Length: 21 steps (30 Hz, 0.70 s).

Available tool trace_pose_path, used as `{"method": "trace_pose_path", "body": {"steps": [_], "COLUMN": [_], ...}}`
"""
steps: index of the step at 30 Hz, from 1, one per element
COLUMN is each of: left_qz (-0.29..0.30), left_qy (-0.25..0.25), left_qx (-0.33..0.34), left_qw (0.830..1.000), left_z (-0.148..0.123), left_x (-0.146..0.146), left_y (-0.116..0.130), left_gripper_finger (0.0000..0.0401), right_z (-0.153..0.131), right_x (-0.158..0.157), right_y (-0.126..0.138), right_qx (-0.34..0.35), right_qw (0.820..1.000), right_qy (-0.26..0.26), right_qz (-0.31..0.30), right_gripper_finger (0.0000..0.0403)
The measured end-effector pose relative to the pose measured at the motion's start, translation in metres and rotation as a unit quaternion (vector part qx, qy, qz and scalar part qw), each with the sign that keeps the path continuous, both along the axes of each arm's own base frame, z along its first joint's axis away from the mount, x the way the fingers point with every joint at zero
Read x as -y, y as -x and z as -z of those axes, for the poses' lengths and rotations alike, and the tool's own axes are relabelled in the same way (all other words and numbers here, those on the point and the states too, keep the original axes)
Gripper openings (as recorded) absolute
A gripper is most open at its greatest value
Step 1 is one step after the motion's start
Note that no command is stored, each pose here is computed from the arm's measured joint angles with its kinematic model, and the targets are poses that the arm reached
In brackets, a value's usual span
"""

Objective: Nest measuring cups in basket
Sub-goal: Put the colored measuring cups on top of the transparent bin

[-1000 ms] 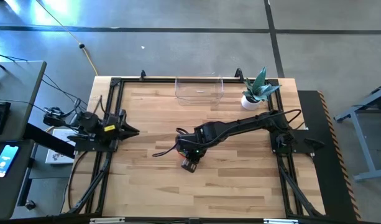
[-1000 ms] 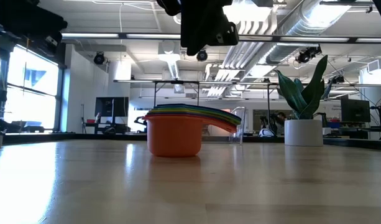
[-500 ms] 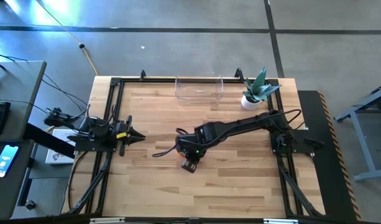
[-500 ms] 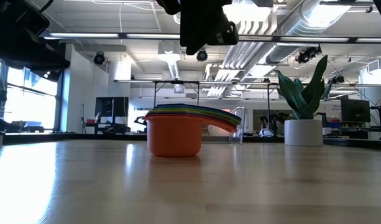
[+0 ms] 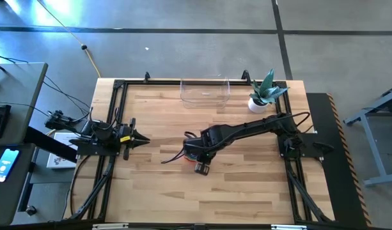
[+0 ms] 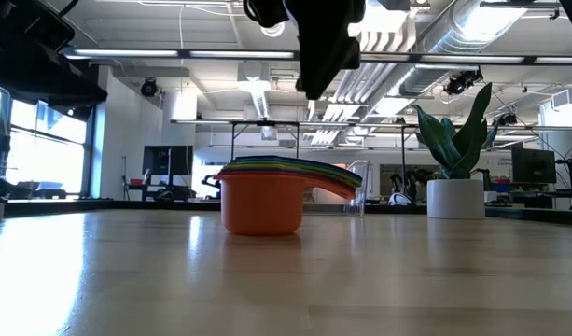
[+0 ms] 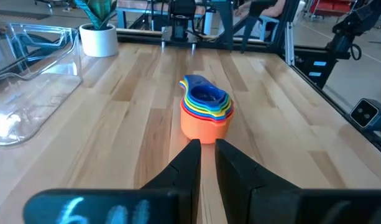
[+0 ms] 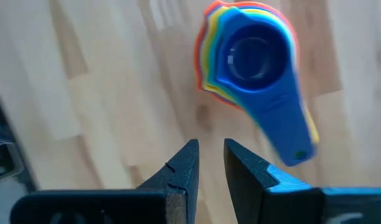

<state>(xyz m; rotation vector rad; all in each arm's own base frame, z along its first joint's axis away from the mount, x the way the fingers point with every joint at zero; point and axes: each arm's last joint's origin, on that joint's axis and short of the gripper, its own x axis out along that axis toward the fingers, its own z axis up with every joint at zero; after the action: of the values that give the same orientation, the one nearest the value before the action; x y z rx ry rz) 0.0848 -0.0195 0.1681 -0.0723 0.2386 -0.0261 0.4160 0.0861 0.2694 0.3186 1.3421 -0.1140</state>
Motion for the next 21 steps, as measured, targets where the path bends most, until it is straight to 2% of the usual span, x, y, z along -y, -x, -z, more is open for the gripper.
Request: {"method": "trace_pose_path", "body": {"steps": [4,12,17,21], "left_qz": [0.0,0.0,0.0,0.0], "left_qy": [0.0,0.0,0.0,0.0], "left_qx": [0.0,0.0,0.0,0.0], "left_qw": [1.0,1.0,1.0,1.0], "left_z": [0.0,0.0,0.0,0.0], "left_x": [0.0,0.0,0.0,0.0], "left_y": [0.0,0.0,0.0,0.0], "left_gripper_finger": [0.0039,0.0039,0.0039,0.0039], "right_z": [0.001,0.001,0.001,0.002], "right_x": [0.006,0.024,0.042,0.056], "right_y": [0.001,-0.001,-0.004,-0.003], "right_qx": [-0.006,-0.001,0.003,-0.007], "right_qw": [0.999,0.992,0.985,0.982], "right_qy": [0.032,0.044,0.06,0.082], "right_qz": [-0.025,-0.117,-0.161,-0.172], "right_gripper_finger": [0.0067,0.0075,0.0113,0.0155]}}
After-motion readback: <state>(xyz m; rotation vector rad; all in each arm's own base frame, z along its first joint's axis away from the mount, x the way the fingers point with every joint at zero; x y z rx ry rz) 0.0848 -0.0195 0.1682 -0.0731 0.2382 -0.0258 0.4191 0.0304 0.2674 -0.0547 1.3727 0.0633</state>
